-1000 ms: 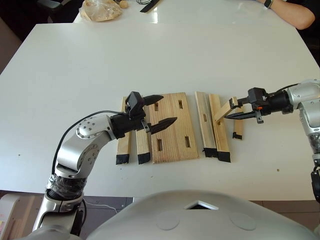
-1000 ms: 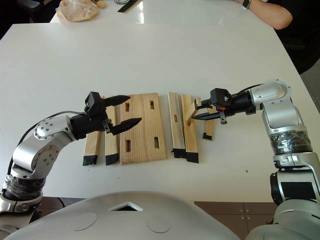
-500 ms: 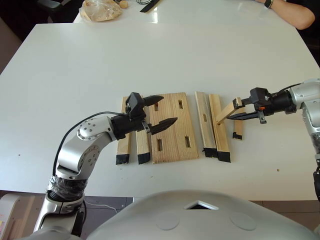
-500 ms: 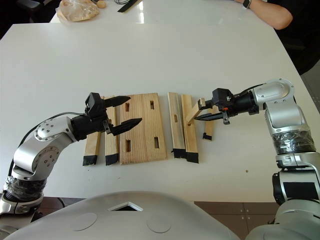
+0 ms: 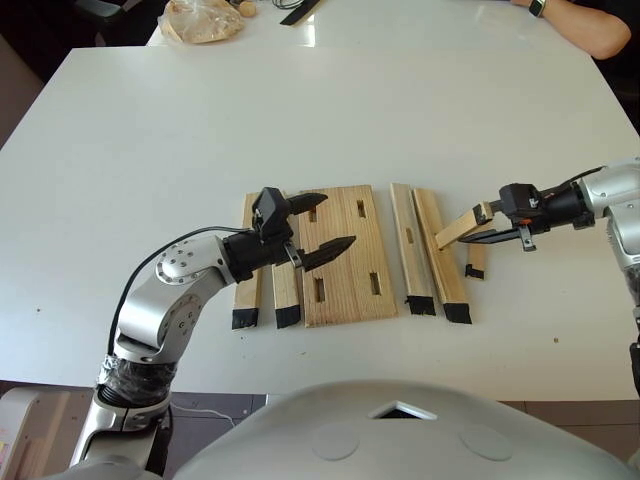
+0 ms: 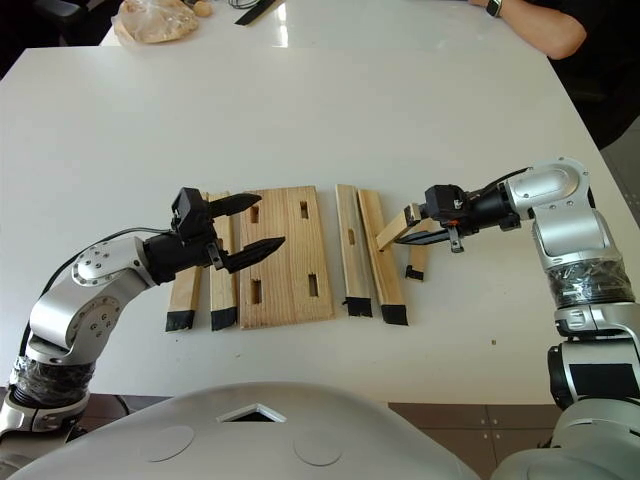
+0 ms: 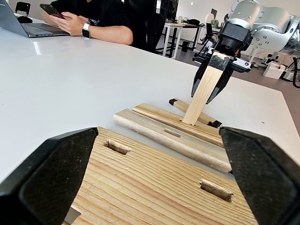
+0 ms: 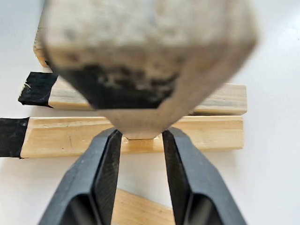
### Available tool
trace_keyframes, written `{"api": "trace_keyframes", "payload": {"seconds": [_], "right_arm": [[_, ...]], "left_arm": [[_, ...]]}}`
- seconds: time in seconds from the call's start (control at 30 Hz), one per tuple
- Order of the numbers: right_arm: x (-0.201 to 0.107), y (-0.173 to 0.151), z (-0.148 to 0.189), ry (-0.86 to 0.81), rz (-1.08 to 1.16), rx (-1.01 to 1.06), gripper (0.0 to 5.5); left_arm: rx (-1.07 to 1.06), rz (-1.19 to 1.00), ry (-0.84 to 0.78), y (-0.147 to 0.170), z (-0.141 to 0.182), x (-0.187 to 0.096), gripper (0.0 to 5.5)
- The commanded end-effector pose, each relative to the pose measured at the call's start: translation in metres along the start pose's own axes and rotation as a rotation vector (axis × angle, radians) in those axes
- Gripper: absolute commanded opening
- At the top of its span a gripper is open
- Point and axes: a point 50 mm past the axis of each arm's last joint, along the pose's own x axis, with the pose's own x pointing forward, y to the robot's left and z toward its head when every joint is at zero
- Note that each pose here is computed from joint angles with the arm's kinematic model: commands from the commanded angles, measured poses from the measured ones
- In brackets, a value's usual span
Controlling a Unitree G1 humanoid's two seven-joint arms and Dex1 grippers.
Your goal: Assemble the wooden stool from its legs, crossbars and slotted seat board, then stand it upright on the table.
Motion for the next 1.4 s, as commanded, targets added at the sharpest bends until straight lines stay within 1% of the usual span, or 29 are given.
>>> {"api": "trace_keyframes", "payload": {"seconds": [0.03, 0.43, 0.67, 0.93, 1.23, 1.4], "right_arm": [[0.013, 0.004, -0.006, 0.036, 0.038, 0.004, 1.31], [0.025, 0.001, -0.001, 0.011, 0.062, 0.016, 1.31], [0.030, -0.012, -0.002, -0.035, -0.057, 0.031, 1.31], [0.030, -0.014, -0.009, -0.067, -0.096, 0.092, 1.31], [0.033, -0.023, -0.002, -0.123, -0.194, 0.113, 1.31], [0.033, -0.023, -0.001, -0.123, -0.197, 0.108, 1.31]], "left_arm": [[0.019, -0.007, 0.016, -0.002, 0.001, 0.001, 4.79], [0.009, -0.013, 0.028, -0.007, -0.004, 0.004, 4.79], [0.007, -0.008, 0.036, -0.005, -0.005, 0.004, 4.79], [0.007, -0.010, 0.042, -0.005, -0.006, 0.003, 4.79], [0.006, -0.005, 0.058, -0.005, -0.008, 0.001, 4.79], [0.003, -0.006, 0.061, -0.006, -0.008, 0.001, 4.79]]}}
